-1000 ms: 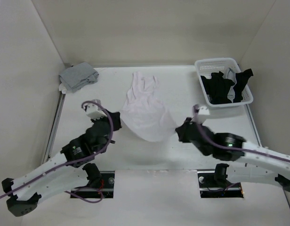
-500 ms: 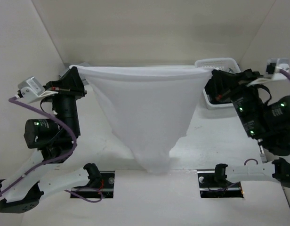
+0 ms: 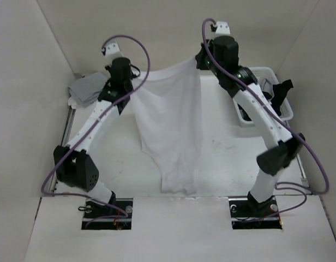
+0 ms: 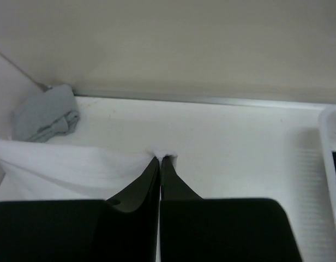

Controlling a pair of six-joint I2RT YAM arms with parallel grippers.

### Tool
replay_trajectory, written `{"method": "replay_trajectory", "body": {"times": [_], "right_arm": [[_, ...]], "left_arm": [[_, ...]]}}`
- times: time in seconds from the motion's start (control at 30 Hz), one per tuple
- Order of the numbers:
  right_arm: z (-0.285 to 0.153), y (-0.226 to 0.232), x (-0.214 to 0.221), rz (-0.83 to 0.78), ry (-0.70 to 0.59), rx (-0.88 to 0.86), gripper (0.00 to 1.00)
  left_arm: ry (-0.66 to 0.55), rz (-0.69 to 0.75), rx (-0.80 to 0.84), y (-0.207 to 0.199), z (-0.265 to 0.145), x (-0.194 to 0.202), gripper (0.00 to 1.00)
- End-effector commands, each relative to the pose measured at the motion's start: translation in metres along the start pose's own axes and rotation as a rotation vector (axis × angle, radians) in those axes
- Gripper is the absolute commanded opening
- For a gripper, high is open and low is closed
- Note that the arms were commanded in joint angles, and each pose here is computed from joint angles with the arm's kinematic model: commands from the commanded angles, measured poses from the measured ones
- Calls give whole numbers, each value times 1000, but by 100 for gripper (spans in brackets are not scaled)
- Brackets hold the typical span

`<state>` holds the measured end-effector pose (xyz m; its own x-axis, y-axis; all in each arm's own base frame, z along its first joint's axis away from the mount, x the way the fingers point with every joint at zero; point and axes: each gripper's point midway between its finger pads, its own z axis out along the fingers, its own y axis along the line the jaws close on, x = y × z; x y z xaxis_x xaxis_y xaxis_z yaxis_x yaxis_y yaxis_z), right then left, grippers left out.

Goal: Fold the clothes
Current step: Flatten the tank top out

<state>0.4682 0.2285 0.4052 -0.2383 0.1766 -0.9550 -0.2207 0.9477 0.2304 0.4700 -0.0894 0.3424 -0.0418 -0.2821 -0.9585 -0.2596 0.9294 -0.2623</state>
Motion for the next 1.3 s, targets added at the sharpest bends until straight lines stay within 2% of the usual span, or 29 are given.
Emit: {"method": "replay_trajectory", "body": {"times": [0.0, 0.03, 0.1, 0.13, 0.2, 0.33, 0.5, 0.6, 0.73, 0.83, 0.9, 1.0, 1.1, 1.27], "right_arm": [[-20, 9, -102, 63, -182, -80, 0], [-32, 10, -134, 64, -242, -89, 0], [-43, 9, -154, 67, -290, -95, 0], [-60, 9, -173, 67, -341, -104, 0], [-82, 9, -188, 73, -384, -115, 0], [-106, 10, -190, 64, -387, -129, 0], [-99, -2, -144, 53, -273, -90, 1], [-97, -12, -89, 64, -196, -72, 1], [-109, -18, 18, 112, -60, -68, 1], [-127, -22, 116, 142, 66, -51, 1], [-145, -26, 184, 150, 173, -31, 1], [-182, -18, 271, 172, 347, -74, 1], [-242, -2, 347, 184, 556, -158, 0], [-323, 19, 394, 233, 770, -270, 0]], "left_arm": [[-100, -233, 140, -26, 3, -107, 3], [-147, -244, 157, -31, -1, -139, 3], [-187, -256, 171, -33, -7, -162, 3], [-230, -257, 186, -35, -16, -185, 3], [-272, -252, 195, -35, -25, -205, 3], [-317, -233, 173, -26, -42, -220, 3], [-328, -191, 121, -14, -60, -204, 3], [-302, -168, 103, -9, -74, -174, 3], [-235, -124, 73, 3, -102, -103, 3], [-149, -66, 52, 19, -126, -29, 3], [-84, -6, 18, 44, -148, 33, 3], [-7, 80, 11, 77, -178, 94, 4], [96, 58, 75, 100, -217, 119, 4], [287, -140, 88, 127, -252, 130, 3]]}}
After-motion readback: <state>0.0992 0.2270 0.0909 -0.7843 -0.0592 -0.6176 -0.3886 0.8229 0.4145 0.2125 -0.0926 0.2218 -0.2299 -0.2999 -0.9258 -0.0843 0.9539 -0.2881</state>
